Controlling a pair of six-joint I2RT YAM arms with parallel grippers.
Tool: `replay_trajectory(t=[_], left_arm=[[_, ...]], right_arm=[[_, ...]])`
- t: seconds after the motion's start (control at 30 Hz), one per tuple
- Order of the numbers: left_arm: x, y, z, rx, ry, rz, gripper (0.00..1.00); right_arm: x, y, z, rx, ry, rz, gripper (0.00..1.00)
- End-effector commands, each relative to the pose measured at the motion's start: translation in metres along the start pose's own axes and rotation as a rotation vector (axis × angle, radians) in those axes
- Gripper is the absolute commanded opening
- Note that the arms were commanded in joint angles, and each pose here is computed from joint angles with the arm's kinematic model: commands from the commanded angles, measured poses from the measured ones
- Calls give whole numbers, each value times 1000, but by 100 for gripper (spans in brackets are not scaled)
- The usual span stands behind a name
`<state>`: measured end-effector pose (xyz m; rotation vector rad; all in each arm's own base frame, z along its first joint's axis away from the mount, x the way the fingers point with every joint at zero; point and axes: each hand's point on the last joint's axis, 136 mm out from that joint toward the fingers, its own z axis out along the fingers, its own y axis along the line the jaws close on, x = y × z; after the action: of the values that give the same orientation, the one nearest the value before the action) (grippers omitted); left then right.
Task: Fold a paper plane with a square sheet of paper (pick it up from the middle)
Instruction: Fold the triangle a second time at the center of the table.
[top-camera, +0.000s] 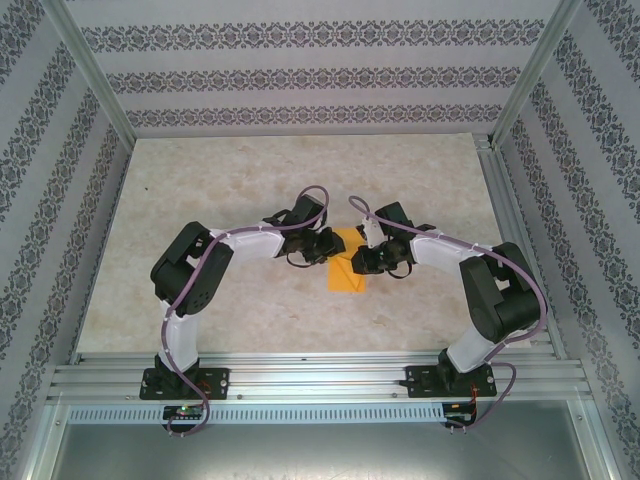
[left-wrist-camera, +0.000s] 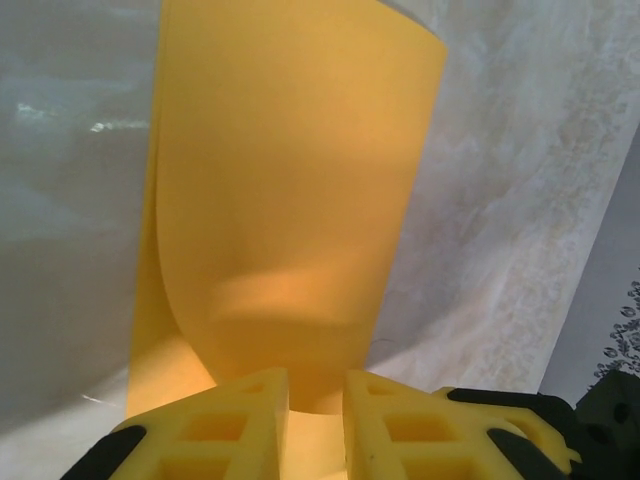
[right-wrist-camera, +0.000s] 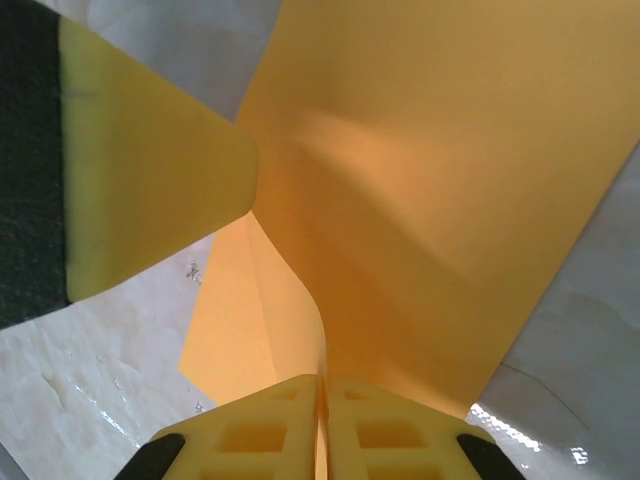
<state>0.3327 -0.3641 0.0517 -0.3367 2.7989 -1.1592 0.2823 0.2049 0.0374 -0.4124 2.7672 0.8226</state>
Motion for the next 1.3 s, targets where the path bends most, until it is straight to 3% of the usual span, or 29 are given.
replay_trajectory(t=[0.0,0.3,0.53,0.7,0.8,0.97,1.27], left_arm=[[3,-22,5,67,9,15,24],[3,-16,15,57,18,-1,24],[1,-16,16,56,14,-2,23],[1,-16,16,55,13,1,23],[0,-18,15,55,11,5,23],[0,-23,11,64,8,14,23],[-6,-28,-8,28,-47,61,30]], right_arm=[[-11,-1,-3,7,-24,-12,11],[-10,3,-8,-10,-31,-8,16],[-5,14,-15,-57,-24,-6,27],[-2,15,-17,-63,-23,-1,28],[1,14,-17,-56,-13,3,24],[-2,5,-15,-6,-5,5,8],[-20,2,-8,-39,31,-27,7]])
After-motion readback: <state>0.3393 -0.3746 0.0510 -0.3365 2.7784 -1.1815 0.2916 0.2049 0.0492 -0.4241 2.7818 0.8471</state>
